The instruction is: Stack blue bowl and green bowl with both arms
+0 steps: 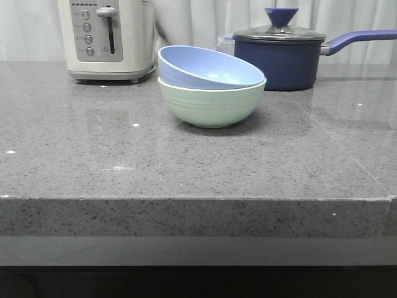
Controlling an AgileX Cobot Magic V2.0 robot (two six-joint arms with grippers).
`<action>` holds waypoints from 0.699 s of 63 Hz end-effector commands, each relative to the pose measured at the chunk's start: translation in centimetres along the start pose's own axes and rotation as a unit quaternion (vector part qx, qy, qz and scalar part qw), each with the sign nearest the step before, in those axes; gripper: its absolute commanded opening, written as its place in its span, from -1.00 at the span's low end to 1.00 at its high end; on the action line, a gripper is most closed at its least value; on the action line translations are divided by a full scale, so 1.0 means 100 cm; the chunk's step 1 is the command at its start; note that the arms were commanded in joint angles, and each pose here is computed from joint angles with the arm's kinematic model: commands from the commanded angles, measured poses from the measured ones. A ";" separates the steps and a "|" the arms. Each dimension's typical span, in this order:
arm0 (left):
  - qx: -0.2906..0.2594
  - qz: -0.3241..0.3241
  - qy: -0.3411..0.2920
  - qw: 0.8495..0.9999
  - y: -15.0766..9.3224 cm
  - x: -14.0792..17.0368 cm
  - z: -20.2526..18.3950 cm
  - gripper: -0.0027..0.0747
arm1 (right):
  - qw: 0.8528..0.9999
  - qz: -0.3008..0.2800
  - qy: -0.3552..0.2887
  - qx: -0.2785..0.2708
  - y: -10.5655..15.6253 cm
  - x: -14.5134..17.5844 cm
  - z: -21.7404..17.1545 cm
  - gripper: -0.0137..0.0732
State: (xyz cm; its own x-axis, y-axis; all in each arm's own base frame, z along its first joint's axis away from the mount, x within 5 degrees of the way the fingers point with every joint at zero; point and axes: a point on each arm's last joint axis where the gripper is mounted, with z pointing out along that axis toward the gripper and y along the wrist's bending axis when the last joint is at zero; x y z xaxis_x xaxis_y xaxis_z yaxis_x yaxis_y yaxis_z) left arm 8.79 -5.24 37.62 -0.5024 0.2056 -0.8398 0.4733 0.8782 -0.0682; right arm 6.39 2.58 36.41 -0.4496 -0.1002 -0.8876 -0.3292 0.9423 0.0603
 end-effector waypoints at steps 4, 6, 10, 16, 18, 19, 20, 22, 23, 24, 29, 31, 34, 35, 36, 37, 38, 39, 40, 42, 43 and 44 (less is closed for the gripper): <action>0.007 -0.004 -0.052 0.999 -0.002 -0.013 -0.005 0.06 | 0.999 0.000 -0.044 -0.001 0.001 -0.012 -0.004 -0.81; 0.007 -0.004 -0.052 0.999 -0.002 -0.013 -0.005 0.03 | 0.999 -0.001 -0.044 0.000 0.000 -0.012 -0.004 -0.81; 0.007 -0.004 -0.052 0.999 -0.002 -0.013 -0.005 -0.11 | 0.999 -0.001 -0.044 0.000 0.000 -0.012 -0.004 -0.81; 0.007 -0.004 -0.052 0.999 -0.002 -0.013 -0.005 -0.44 | 0.999 -0.001 -0.044 0.000 0.000 -0.012 -0.004 -0.81; 0.007 -0.004 -0.052 0.999 -0.002 -0.013 -0.005 -0.56 | 0.999 -0.001 -0.043 0.000 0.000 -0.011 -0.004 -0.81; 0.007 -0.004 -0.052 0.999 -0.002 -0.013 -0.005 -0.61 | 0.999 -0.001 -0.043 0.000 0.000 -0.011 -0.004 -0.81; 0.007 -0.004 -0.052 0.999 -0.002 -0.013 -0.005 -0.67 | 0.999 -0.001 -0.043 0.000 0.000 -0.011 -0.004 -0.81; 0.007 -0.004 -0.052 0.999 -0.002 -0.013 -0.005 -0.75 | 0.999 -0.001 -0.043 0.000 0.000 -0.011 -0.004 -0.81; 0.007 -0.004 -0.052 0.999 -0.002 -0.013 -0.005 -0.79 | 0.999 -0.001 -0.043 0.000 0.000 -0.011 -0.004 -0.81; 0.007 -0.004 -0.052 0.999 -0.002 -0.013 -0.005 -0.85 | 0.999 -0.001 -0.043 0.000 0.000 -0.011 -0.004 -0.81; 0.007 -0.004 -0.052 0.999 -0.002 -0.013 -0.005 -0.98 | 0.999 -0.001 -0.043 0.000 0.000 -0.011 -0.004 -0.81; 0.007 -0.004 -0.052 0.999 -0.002 -0.013 -0.005 -0.98 | 0.999 -0.001 -0.043 0.000 0.000 -0.011 -0.004 -0.81; 0.007 -0.004 -0.052 0.999 -0.002 -0.013 -0.005 -0.98 | 0.999 -0.001 -0.043 0.000 0.000 -0.011 -0.004 -0.81; 0.007 -0.004 -0.052 0.999 -0.002 -0.013 -0.005 -0.98 | 0.999 -0.001 -0.043 0.000 0.000 -0.011 -0.004 -0.81; 0.007 -0.004 -0.052 0.999 -0.002 -0.013 -0.005 -0.98 | 0.999 -0.001 -0.043 0.000 0.000 -0.011 -0.004 -0.81; 0.007 -0.004 -0.052 0.999 -0.002 -0.013 -0.005 -0.98 | 0.999 -0.001 -0.043 0.000 0.000 -0.011 -0.004 -0.81; 0.007 -0.004 -0.052 0.999 -0.002 -0.013 -0.005 -0.98 | 0.999 -0.001 -0.043 0.000 0.000 -0.011 -0.004 -0.81; 0.007 -0.004 -0.052 0.999 -0.002 -0.013 -0.005 -0.98 | 0.999 -0.001 -0.043 0.000 0.000 -0.011 -0.004 -0.81; 0.007 -0.004 -0.052 0.999 -0.002 -0.013 -0.005 -0.98 | 0.999 -0.001 -0.043 0.000 0.000 -0.011 -0.004 -0.81; 0.007 -0.004 -0.052 0.999 -0.002 -0.013 -0.005 -0.98 | 0.999 -0.001 -0.043 0.000 0.000 -0.011 -0.004 -0.81; 0.007 -0.004 -0.052 0.999 -0.002 -0.013 -0.005 -0.98 | 0.999 -0.001 -0.043 0.000 0.000 -0.011 -0.004 -0.81; 0.007 -0.004 -0.052 0.999 -0.002 -0.013 -0.005 -0.98 | 0.999 -0.001 -0.043 0.000 0.000 -0.011 -0.004 -0.81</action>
State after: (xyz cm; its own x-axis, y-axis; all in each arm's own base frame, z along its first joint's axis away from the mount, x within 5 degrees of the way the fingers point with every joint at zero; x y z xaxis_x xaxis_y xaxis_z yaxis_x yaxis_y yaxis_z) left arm 8.79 -5.24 37.62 -0.5022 0.2055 -0.8400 0.4734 0.8782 -0.0682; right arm 6.39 2.58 36.36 -0.4505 -0.1005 -0.8871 -0.3291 0.9424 0.0604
